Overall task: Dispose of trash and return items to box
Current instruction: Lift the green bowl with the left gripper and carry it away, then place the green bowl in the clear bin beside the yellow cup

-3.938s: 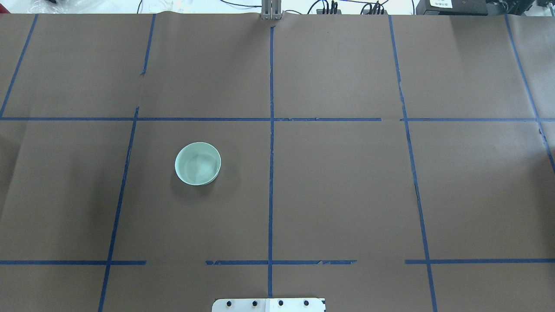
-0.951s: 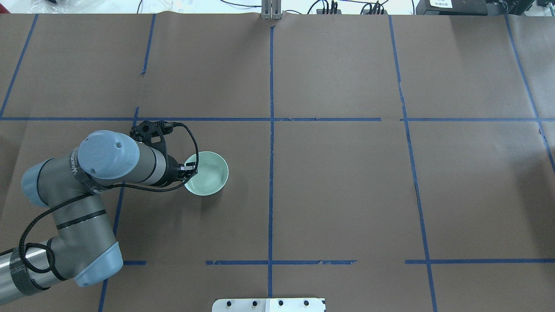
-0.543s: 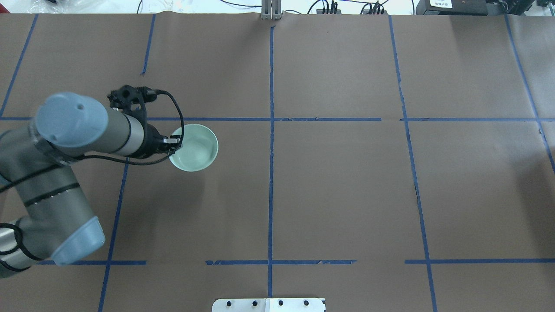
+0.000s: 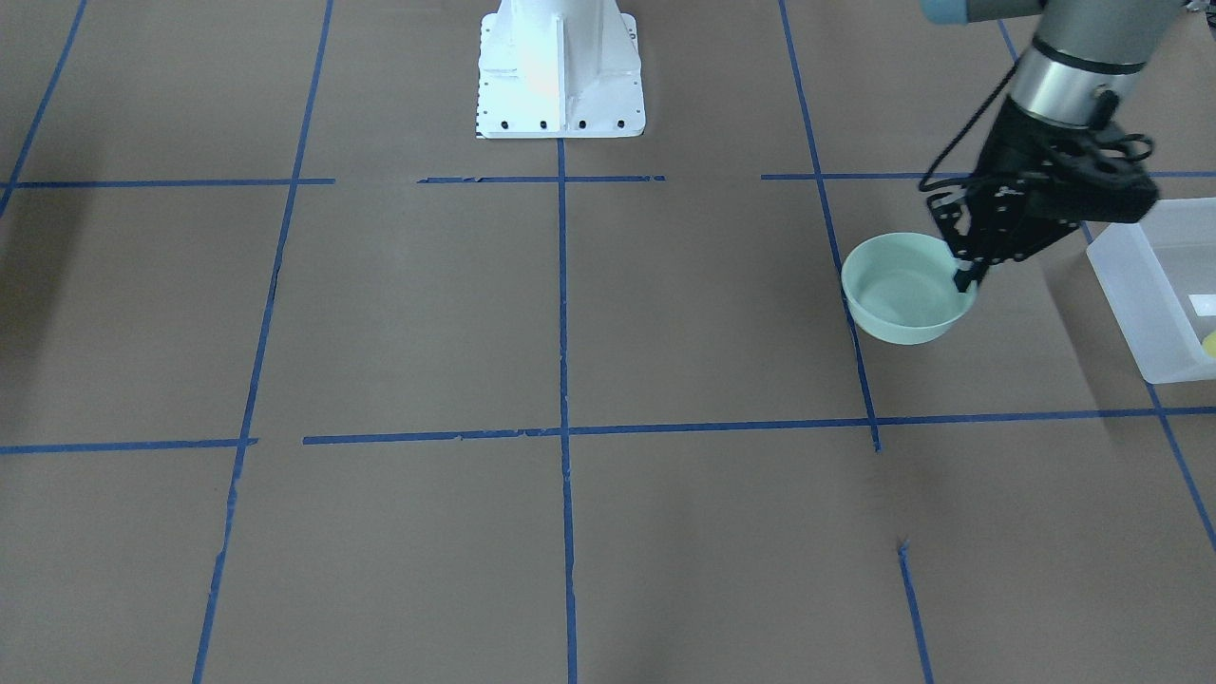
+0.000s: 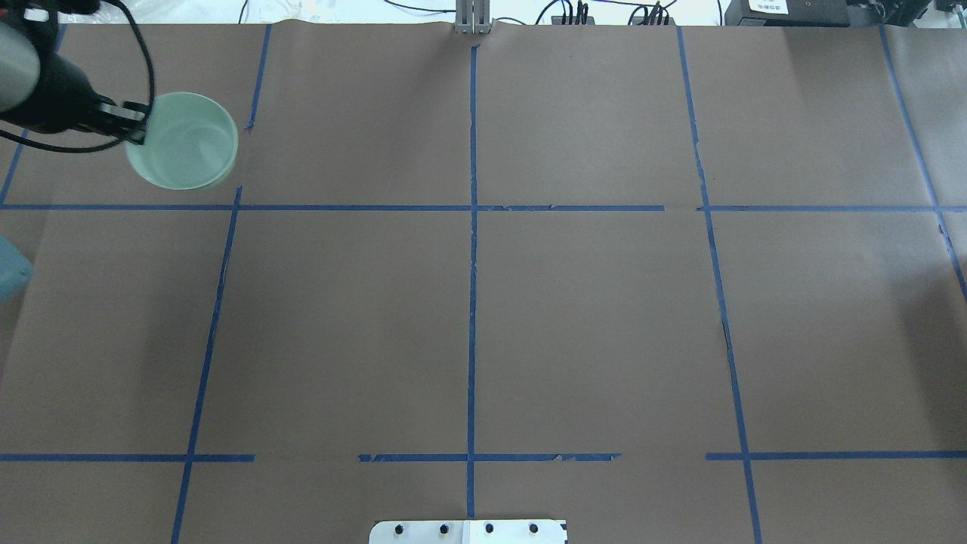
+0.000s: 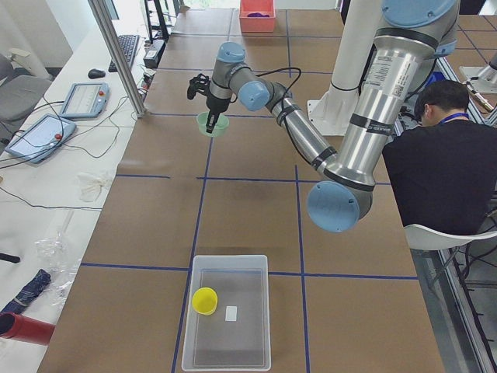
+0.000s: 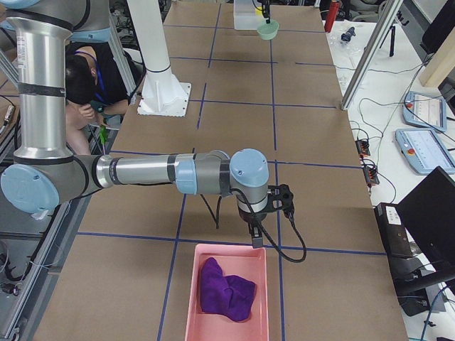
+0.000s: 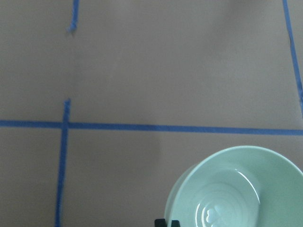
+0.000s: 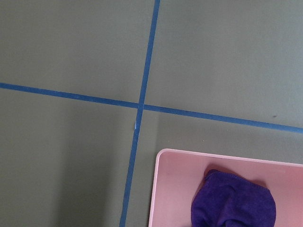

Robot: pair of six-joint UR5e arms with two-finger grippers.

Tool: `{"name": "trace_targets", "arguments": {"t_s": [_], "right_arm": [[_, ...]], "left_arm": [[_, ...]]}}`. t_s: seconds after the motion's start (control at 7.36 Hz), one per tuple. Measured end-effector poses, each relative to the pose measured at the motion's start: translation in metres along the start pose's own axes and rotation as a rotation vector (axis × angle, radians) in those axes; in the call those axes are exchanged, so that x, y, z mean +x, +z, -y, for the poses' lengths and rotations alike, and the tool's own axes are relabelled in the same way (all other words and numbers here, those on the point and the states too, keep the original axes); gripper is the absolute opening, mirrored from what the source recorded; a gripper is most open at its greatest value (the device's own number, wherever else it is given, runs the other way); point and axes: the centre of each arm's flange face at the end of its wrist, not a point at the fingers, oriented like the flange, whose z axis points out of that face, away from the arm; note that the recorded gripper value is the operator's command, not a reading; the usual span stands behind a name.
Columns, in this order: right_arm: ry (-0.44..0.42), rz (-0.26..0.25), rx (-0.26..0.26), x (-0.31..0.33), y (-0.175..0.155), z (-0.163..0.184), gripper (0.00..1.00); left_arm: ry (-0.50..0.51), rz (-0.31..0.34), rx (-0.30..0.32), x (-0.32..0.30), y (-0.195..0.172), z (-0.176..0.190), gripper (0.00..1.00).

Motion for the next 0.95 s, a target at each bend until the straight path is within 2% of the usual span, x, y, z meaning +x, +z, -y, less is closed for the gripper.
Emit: {"name": "trace_targets", "arguments": {"t_s": [0.27, 0.54, 0.68, 0.95], "right_arm": [[0.0, 0.0, 0.0, 0.0, 0.0, 0.0, 1.0], [-0.002, 0.0, 0.001, -0.001, 0.0, 0.0, 1.0], [-0.003, 0.0, 0.002, -0.001, -0.001, 0.0, 1.0], [-0.004, 0.0, 0.002, -0.001, -0.001, 0.0, 1.0]], "left_arm": [[0.198, 0.085, -0.034, -0.12, -0.015, 0.005, 0.0], [0.333, 0.148, -0.097, -0.255, -0.019, -0.006, 0.0], [0.372, 0.15, -0.119, -0.305, -0.011, -0.028, 0.0], [0.401, 0.085, -0.106, -0.374, 0.038, -0.099, 0.0]]}}
